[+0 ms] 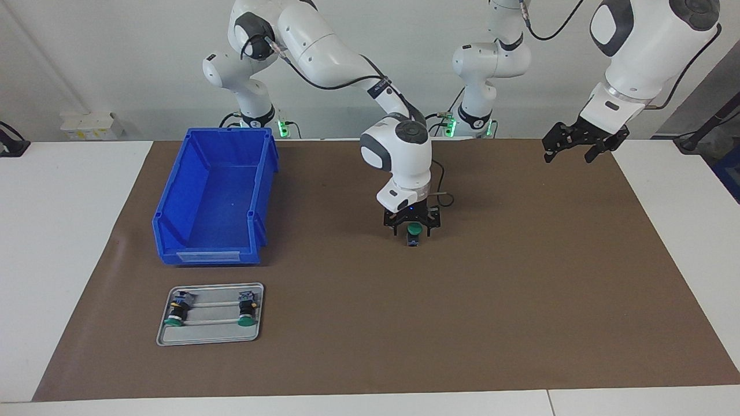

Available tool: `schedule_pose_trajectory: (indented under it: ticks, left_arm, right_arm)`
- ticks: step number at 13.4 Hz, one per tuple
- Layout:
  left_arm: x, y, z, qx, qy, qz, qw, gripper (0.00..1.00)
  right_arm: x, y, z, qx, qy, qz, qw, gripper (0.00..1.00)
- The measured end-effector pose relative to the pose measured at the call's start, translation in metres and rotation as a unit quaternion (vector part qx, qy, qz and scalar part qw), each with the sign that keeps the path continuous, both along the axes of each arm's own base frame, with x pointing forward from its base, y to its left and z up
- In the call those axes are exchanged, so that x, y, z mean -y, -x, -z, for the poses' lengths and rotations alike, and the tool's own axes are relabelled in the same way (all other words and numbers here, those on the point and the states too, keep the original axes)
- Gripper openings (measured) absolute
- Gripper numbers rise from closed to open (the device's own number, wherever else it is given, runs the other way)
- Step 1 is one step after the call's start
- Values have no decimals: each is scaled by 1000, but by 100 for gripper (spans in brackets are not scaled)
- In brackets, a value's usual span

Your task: Place and press button with both arms

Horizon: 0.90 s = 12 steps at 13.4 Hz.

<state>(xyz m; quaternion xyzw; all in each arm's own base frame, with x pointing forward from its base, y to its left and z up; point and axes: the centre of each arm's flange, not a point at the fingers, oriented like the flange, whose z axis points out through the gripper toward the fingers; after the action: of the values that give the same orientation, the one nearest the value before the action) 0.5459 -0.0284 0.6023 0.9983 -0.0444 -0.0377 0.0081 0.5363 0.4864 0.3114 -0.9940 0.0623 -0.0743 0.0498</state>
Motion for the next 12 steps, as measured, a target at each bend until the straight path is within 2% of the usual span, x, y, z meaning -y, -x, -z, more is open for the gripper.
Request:
schedule_pose_trajectory:
  ticks: [3, 4, 7, 9, 10, 12]
  left_arm:
    - [5, 0, 0, 0, 0, 9, 1000, 100]
    - [6, 0, 0, 0, 0, 11, 1000, 100]
    - [9, 1, 0, 0, 1, 18, 1000, 100]
    - [9, 1, 1, -1, 2, 31, 1000, 100]
    - [9, 1, 2, -2, 2, 38, 999, 100]
    - [9, 1, 2, -2, 3, 47, 999, 100]
  right_arm:
    - [-1, 0, -1, 2, 0, -10, 1000, 44]
    - [-1, -1, -3, 4, -1, -10, 1000, 36]
    - [1, -5, -8, 11, 2, -9, 1000, 35]
    - [17, -20, -25, 28, 15, -3, 1000, 35]
    - [34, -32, -47, 37, 23, 4, 999, 35]
    - [92, -56, -107, 37, 40, -1, 999, 35]
